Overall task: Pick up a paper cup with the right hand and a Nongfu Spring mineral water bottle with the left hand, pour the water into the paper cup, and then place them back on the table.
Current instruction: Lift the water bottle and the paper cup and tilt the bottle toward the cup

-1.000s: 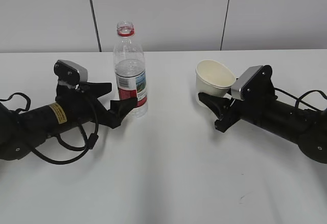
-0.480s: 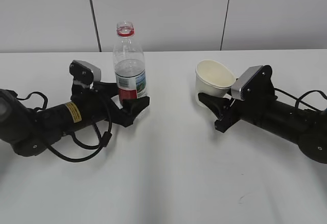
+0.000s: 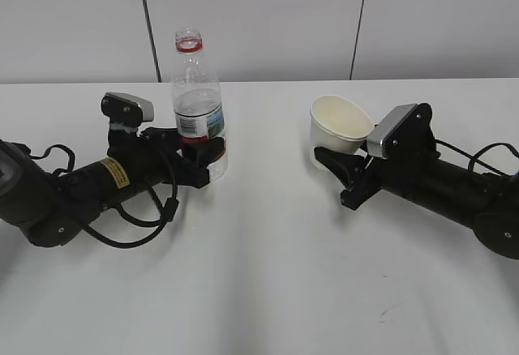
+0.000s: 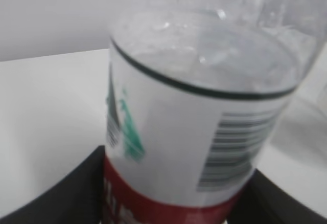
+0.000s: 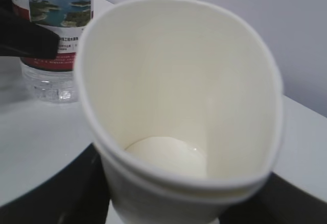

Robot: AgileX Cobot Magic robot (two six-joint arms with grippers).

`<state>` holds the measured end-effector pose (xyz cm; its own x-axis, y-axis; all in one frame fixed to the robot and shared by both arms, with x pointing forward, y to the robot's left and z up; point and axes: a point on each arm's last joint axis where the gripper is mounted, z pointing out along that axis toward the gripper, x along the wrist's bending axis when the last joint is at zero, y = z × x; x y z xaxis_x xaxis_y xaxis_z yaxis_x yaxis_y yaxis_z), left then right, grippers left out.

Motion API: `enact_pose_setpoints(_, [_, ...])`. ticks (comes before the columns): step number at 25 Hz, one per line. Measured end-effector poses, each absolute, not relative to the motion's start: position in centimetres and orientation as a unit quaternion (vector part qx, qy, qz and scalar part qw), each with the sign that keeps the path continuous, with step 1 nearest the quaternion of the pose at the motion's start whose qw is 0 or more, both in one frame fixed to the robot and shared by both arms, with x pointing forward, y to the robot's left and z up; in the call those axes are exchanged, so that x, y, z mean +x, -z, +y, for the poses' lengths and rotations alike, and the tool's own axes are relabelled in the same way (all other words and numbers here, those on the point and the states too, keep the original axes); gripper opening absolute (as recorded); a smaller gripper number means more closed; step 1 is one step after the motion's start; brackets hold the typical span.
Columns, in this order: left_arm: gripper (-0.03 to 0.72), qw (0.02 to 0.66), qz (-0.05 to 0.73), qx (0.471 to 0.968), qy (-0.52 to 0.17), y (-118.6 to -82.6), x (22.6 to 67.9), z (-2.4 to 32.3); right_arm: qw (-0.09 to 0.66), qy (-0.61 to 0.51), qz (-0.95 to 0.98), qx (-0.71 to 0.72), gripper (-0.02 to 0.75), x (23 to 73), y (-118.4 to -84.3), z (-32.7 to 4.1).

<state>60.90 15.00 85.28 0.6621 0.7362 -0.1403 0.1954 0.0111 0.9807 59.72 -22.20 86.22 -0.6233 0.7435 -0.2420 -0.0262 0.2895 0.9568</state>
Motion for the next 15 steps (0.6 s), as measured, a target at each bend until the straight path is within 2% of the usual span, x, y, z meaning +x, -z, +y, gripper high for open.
enact_pose_setpoints(5, [0.352,0.620,0.342,0.672,-0.216,-85.3,60.8,14.9,0.351,-0.544,0.719,0.252,0.398,59.7,-86.2,-22.2])
enact_pose_setpoints(10, [0.347,0.619,0.331,0.679,-0.215,-85.2,60.7,14.8,0.324,-0.557,0.721,0.254,0.398,59.4,-86.1,-21.9])
enact_pose_setpoints(15, [0.344,0.610,0.313,0.697,-0.210,-85.7,60.5,14.6,0.298,-0.543,0.753,0.223,0.398,59.0,-87.6,-21.5])
